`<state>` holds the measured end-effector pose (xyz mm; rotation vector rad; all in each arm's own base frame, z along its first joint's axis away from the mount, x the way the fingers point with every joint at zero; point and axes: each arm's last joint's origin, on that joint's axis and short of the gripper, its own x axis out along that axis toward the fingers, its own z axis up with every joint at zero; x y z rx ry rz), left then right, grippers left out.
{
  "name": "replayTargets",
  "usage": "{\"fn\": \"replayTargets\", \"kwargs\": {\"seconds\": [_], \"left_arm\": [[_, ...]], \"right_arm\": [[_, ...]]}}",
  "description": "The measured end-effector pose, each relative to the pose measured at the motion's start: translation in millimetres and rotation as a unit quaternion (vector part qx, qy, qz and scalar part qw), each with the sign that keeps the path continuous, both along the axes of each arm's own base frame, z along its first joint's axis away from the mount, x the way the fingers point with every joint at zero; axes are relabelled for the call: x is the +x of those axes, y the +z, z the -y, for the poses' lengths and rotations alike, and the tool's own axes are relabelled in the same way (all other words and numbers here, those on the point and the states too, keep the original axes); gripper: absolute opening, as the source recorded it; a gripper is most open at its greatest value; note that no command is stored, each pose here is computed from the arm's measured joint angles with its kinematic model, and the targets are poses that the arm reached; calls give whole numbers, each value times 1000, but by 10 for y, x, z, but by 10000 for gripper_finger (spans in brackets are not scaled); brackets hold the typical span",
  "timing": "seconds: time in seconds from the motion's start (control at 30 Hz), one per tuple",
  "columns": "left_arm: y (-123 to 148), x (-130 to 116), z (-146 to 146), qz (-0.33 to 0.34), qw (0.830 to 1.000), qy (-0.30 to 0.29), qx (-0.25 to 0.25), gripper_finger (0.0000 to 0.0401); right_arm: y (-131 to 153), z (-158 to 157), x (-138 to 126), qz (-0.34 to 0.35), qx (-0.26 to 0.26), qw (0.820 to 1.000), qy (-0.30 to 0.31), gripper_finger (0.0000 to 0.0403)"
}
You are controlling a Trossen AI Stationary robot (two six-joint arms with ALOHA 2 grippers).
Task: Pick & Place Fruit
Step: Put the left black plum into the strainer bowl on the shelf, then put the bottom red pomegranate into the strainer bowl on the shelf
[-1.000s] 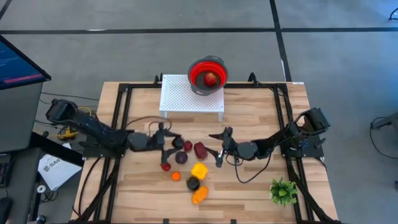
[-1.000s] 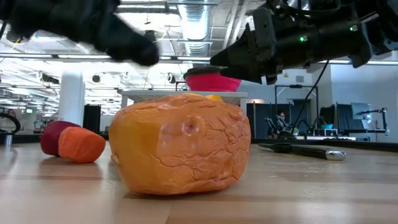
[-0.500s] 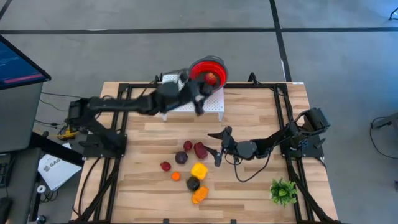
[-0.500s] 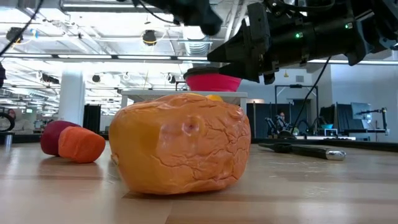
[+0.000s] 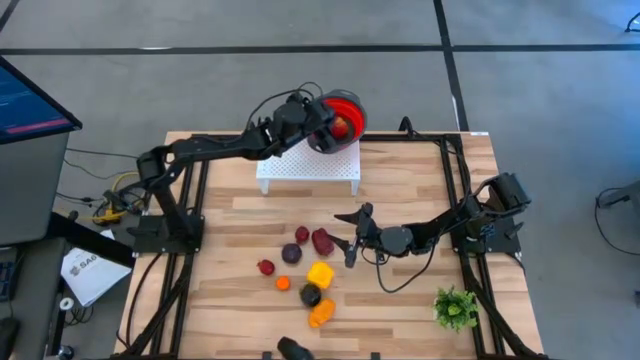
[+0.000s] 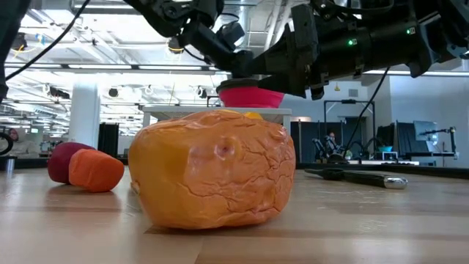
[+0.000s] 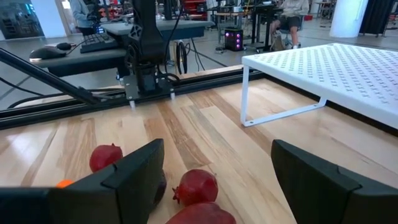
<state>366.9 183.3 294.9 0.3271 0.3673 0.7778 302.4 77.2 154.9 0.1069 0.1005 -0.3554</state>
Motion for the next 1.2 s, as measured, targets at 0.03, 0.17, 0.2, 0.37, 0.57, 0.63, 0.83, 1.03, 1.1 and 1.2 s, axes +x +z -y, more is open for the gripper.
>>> {"fn": "replayTargets", "kwargs": {"seconds": [0.03,0.17,0.2,0.37,0.57,0.63,0.83,1.03,1.1,1.2], "left_arm": [[-11,6,0,-1,1000,0,-1,258],[-15,7,2,0,1000,0,-4,266],[-20,5,1,2,1000,2,-9,268],[-52,-41,-70,13,999,17,-29,275],[-151,-109,-142,15,998,33,-49,262],[-159,-120,-163,23,997,30,-61,260],[-161,-155,-232,49,995,29,-88,273],[-205,-173,-313,67,991,24,-113,280],[-224,-185,-343,70,990,22,-124,279],[-225,-183,-344,74,989,20,-127,279]], "right_arm": [[0,0,0,0,0,1000,0,290],[0,0,0,0,0,1000,0,290],[0,0,0,0,0,1000,0,290],[0,0,0,0,0,1000,0,290],[0,0,0,0,0,1000,0,290],[0,0,0,0,0,1000,0,290],[0,0,0,0,0,1000,0,290],[1,0,0,0,0,1000,0,290],[1,0,0,0,0,1000,0,290],[1,0,0,0,0,1000,0,290]]}}
